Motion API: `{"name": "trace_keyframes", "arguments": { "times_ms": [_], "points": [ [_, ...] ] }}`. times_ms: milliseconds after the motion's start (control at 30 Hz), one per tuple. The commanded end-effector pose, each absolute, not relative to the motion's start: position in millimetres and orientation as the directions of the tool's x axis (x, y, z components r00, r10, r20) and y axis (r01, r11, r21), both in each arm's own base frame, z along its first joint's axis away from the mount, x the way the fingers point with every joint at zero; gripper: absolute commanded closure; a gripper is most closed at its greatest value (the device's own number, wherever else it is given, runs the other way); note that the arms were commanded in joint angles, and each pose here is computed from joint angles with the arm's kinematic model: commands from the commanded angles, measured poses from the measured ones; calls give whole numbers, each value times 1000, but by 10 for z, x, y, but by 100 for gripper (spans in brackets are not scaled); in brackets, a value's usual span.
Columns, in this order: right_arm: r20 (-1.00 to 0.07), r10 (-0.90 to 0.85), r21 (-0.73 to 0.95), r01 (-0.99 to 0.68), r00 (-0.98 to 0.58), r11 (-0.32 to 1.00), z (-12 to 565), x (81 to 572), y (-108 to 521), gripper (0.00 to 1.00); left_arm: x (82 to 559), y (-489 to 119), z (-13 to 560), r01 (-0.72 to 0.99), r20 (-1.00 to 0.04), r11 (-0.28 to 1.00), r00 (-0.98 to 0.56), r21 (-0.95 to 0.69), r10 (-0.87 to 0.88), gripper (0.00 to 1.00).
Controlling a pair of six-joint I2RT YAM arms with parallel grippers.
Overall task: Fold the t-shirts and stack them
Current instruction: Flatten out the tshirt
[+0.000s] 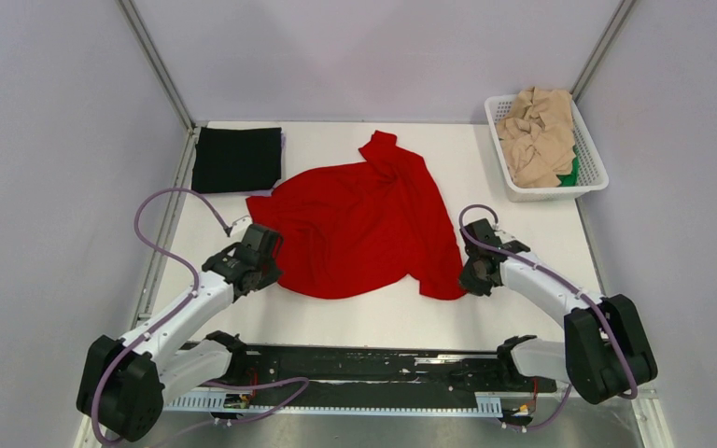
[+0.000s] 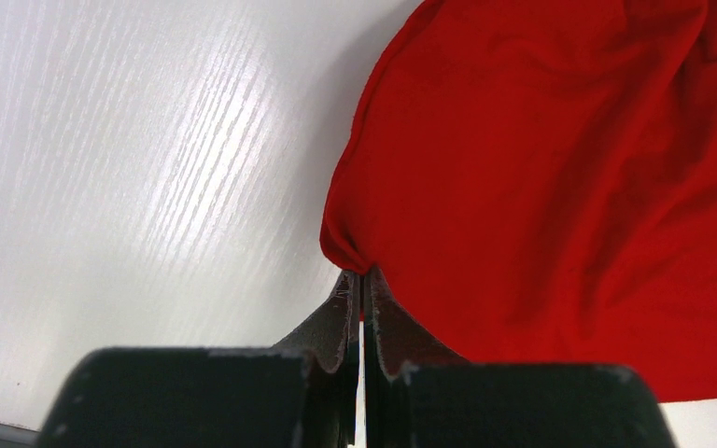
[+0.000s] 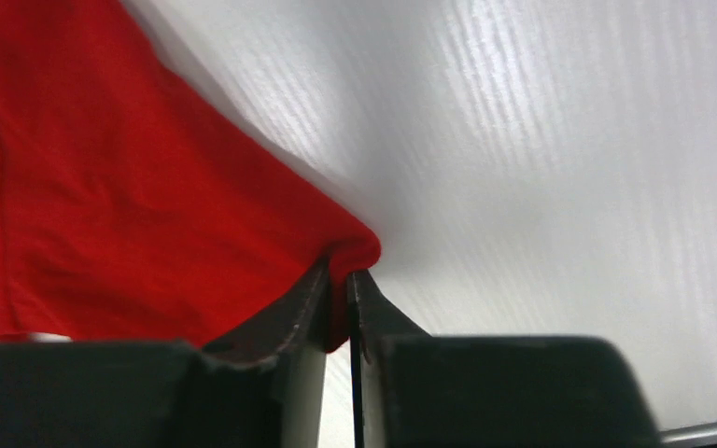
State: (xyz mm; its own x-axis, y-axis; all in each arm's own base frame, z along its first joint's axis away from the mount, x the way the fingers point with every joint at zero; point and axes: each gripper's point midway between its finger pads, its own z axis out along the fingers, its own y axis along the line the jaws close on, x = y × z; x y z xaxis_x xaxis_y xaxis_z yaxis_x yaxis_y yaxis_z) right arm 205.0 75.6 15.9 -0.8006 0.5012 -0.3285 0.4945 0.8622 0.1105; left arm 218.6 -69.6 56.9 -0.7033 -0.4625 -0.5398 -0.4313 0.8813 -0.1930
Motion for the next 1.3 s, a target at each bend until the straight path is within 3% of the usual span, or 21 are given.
{"name": "trace_keyframes", "arguments": {
  "times_ms": [0, 267, 533, 900, 1100, 1267],
  "points": [
    [-380, 502, 235, 444, -777, 865, 392, 2340, 986, 98, 2249, -617, 756, -442, -591, 877, -662, -189, -461, 100],
    [-659, 546, 431, 335, -517, 838, 1799, 2917, 921, 100, 2518, -556, 1741, -396, -736, 865, -476, -309, -481, 100],
    [-810, 566, 533, 210, -153, 820, 3461, 2992, 610, 100, 2675, -463, 3248, -255, -846, 854, -178, -454, -503, 100],
    [-819, 516, 503, -116, 250, 856, 5627, 2270, 347, 100, 2041, -403, 5285, 122, -814, 823, 129, -554, -567, 100],
    [-777, 514, 432, -287, 363, 855, 6275, 1560, 272, 100, 1571, -481, 5942, 324, -812, 812, 177, -486, -556, 100],
    [-740, 513, 381, -357, 436, 853, 6541, 1059, 162, 100, 1348, -538, 6142, 408, -816, 796, 180, -446, -550, 100]
  ]
}}
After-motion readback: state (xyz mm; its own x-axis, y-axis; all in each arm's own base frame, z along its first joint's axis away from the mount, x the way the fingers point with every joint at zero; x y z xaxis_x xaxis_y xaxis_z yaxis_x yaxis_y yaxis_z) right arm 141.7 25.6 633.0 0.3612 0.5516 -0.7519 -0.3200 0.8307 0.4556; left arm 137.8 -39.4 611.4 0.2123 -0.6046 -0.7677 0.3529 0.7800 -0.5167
